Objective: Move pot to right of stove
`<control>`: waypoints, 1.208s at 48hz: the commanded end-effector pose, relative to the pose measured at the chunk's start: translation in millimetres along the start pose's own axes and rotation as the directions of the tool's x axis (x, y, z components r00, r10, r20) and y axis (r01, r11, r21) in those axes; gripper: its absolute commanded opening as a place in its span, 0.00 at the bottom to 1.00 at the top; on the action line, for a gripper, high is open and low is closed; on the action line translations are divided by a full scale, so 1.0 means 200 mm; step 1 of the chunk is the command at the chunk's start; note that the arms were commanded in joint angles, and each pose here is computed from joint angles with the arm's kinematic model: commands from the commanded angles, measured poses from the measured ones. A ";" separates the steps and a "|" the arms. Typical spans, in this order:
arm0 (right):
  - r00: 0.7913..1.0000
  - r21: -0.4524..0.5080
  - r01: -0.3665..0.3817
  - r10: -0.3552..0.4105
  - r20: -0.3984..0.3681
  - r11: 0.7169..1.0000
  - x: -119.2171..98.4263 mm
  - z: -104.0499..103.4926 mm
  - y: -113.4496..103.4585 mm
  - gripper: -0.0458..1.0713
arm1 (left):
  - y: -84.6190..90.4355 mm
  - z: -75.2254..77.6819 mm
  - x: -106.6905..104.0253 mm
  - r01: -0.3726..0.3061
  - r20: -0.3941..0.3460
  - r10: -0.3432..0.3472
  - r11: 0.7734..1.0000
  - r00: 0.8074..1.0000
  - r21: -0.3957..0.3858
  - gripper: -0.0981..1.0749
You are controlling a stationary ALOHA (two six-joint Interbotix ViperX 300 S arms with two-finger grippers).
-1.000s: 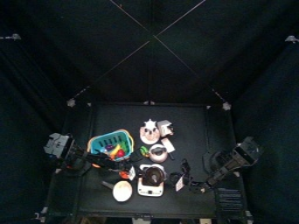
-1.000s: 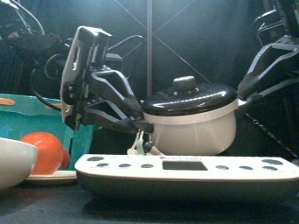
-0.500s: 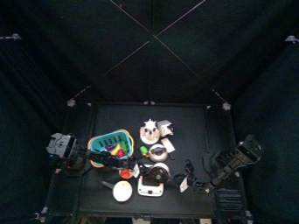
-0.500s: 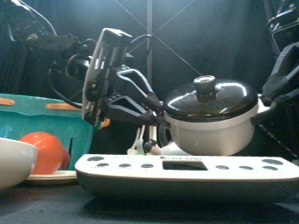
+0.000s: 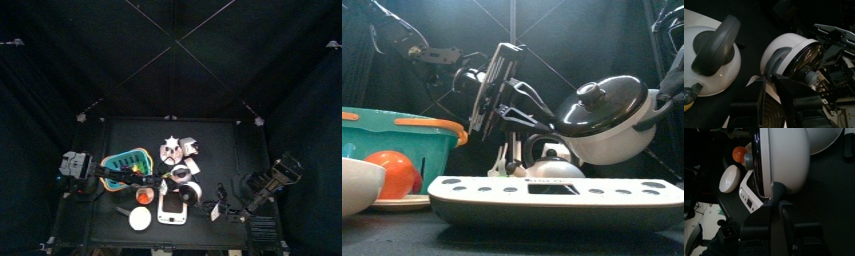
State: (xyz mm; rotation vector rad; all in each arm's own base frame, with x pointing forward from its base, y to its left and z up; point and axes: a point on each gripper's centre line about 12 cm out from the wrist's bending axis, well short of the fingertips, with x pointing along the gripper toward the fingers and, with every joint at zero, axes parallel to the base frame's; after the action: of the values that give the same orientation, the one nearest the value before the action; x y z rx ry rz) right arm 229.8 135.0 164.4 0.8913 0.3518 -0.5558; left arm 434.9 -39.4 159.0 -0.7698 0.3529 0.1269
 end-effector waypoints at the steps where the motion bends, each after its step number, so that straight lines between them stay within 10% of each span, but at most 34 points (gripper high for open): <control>1: 1.000 0.040 0.006 -0.007 0.026 0.999 -0.04 0.04 0.01 0.47 | -0.10 0.06 0.01 0.054 0.031 -0.054 0.999 0.998 0.007 0.62; 58: 0.978 0.118 0.206 -0.202 -0.041 0.971 -0.25 -0.01 -0.20 0.47 | -0.16 -0.05 0.30 -0.009 -0.121 0.011 1.000 0.993 0.015 0.62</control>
State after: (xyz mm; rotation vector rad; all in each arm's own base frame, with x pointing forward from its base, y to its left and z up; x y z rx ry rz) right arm 166.6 132.0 160.0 0.9623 0.4431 -0.7585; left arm 486.4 -69.7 139.6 -0.7625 0.5067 0.1050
